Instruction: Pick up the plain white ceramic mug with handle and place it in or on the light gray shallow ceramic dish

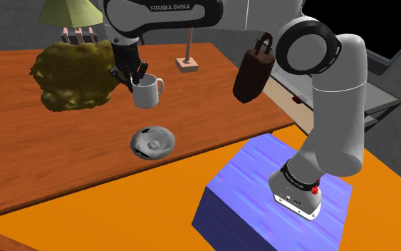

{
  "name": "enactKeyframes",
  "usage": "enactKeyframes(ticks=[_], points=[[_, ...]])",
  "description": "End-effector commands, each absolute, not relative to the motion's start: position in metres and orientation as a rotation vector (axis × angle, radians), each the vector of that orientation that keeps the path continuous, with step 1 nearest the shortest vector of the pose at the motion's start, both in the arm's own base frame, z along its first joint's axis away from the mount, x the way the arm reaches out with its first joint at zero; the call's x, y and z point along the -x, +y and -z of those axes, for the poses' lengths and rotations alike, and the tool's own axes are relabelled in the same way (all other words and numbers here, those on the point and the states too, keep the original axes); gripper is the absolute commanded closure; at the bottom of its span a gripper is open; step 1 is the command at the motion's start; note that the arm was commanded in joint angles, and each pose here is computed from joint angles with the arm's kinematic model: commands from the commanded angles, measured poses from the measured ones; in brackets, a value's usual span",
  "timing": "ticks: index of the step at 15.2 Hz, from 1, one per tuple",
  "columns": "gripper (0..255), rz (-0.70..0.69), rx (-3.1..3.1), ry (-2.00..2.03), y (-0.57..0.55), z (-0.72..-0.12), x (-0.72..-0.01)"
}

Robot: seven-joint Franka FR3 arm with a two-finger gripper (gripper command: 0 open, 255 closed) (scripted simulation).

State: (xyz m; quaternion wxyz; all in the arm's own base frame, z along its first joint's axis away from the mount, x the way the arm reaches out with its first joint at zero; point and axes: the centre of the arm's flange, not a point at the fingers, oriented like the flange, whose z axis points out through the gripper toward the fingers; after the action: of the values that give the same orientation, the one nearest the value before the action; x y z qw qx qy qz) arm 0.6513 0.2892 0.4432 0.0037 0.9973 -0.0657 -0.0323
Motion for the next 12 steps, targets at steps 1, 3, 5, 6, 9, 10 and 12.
enactKeyframes(ticks=[1,3,5,6,9,10,12], points=[[255,0.098,-3.127,-0.206,0.295,-0.451,-0.64],[255,0.098,-3.127,-0.206,0.306,-0.454,-0.616],[255,0.098,-3.127,-0.206,0.317,-0.457,-0.592],[255,0.098,-3.127,-0.206,0.322,-0.458,-0.58],[255,0.098,-3.127,-0.206,0.339,-0.463,-0.545],[255,0.098,-3.127,-0.206,0.344,-0.464,-0.533],[255,0.098,-3.127,-0.206,0.356,-0.467,-0.509]])
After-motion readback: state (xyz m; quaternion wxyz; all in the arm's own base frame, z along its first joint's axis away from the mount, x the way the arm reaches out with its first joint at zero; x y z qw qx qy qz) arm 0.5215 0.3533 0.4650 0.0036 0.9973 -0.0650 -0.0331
